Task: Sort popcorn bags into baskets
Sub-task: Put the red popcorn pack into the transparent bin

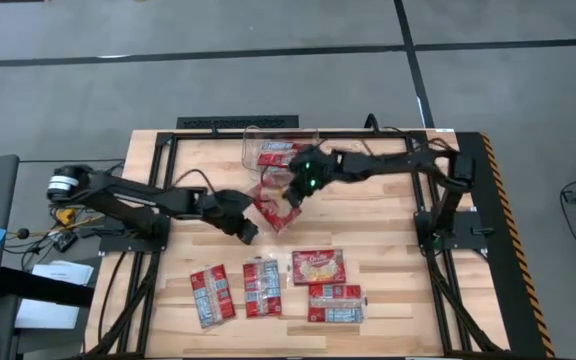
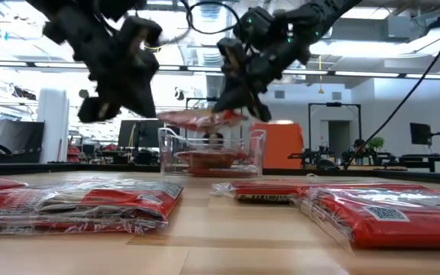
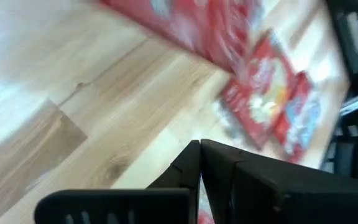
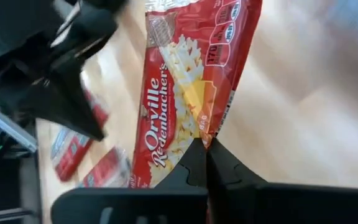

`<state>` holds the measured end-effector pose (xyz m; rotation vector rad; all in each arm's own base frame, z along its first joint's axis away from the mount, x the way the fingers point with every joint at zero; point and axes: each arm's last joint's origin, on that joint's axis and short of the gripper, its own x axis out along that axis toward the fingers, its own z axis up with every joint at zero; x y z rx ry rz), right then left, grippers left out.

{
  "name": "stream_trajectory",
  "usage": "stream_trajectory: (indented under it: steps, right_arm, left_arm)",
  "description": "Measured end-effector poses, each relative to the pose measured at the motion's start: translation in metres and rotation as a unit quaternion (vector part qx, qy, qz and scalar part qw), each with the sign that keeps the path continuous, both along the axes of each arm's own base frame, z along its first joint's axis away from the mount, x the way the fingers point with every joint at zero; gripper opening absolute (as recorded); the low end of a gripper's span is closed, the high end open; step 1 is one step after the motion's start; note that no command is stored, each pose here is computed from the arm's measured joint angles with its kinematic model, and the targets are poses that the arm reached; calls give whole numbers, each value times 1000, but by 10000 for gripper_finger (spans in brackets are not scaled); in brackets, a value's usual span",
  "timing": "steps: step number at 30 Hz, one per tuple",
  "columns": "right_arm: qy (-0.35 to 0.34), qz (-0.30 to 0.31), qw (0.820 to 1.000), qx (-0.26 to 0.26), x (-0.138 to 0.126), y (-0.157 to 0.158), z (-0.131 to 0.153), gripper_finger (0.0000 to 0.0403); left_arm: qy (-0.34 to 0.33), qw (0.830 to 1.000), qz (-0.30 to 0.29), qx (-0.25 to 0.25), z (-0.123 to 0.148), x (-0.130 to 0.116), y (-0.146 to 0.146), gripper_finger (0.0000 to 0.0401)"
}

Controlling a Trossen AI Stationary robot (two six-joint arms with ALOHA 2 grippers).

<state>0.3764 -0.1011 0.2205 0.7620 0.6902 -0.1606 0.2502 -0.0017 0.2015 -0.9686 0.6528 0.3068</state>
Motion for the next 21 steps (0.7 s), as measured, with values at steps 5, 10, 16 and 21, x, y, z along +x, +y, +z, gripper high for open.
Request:
stream_trajectory:
  steps: [5,10,16,21]
  right_arm:
    - [17,11,997,-81,-7,-42,44,5]
    - [55,15,979,-193,-23,-87,77,5]
    - [69,51,947,-310,-48,-130,94,5]
    - [67,116,919,-371,-53,-147,86,5]
  left_arm:
    - [-47,999,19,10,31,-22,1,0]
    - [-61,996,50,29,47,-44,3,0]
    - [-58,996,60,39,53,-56,4,0]
    - [-22,997,67,41,47,-59,4,0]
